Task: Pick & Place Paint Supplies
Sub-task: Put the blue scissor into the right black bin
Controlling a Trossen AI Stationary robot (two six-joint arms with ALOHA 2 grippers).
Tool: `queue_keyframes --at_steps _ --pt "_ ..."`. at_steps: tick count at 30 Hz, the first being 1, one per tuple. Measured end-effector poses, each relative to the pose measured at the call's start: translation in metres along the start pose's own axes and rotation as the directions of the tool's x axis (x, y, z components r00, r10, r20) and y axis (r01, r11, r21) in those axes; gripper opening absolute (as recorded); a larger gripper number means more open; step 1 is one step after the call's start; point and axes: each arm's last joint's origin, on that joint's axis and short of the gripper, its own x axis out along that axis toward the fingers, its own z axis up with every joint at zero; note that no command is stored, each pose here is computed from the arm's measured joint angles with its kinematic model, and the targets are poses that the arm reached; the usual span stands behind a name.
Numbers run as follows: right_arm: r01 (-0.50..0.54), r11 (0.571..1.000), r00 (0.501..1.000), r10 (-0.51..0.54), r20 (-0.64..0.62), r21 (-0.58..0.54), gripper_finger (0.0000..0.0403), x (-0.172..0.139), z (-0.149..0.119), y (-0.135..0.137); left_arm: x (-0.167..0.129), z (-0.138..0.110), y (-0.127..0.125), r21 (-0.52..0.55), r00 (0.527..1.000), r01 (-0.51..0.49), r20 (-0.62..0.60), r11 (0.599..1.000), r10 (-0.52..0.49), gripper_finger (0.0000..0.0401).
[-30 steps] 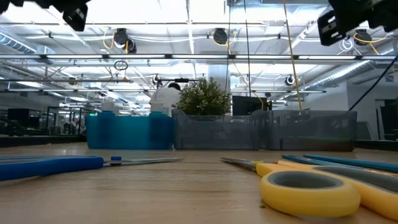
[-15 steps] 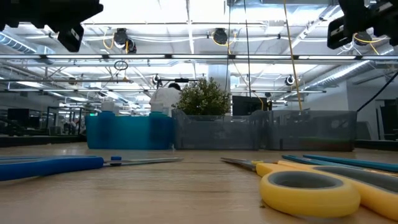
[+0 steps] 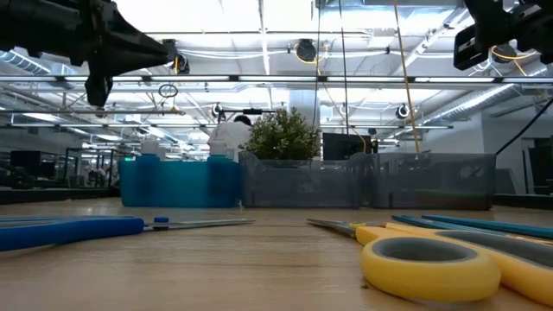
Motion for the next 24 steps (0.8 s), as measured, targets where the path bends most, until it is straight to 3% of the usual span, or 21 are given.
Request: queue_keyframes --at_steps 8,11,18,24 --pt "0.001 1.0 1.0 -0.001 -0.019 -0.005 0.015 0.0 -0.002 0.0 0.005 0.004 0.005 0.153 0.999 -0.04 0.027 0.987 0.037 0.0061" --pt "0.001 1.0 1.0 -0.001 -0.019 -0.008 0.015 0.0 -0.002 0.0 0.006 0.004 0.006 0.148 0.999 -0.04 0.021 0.988 0.037 0.0061" --pt "0.0 0.999 1.0 -0.001 -0.016 -0.043 0.015 0.0 -0.002 0.0 0.007 -0.01 0.001 0.1 0.97 0.178 -0.184 0.979 -0.158 0.0061" --pt "-0.001 0.996 1.0 -0.001 -0.016 -0.088 0.015 0.0 -0.002 0.0 0.015 -0.031 0.0 0.092 0.956 0.19 -0.245 0.977 -0.163 0.0065"
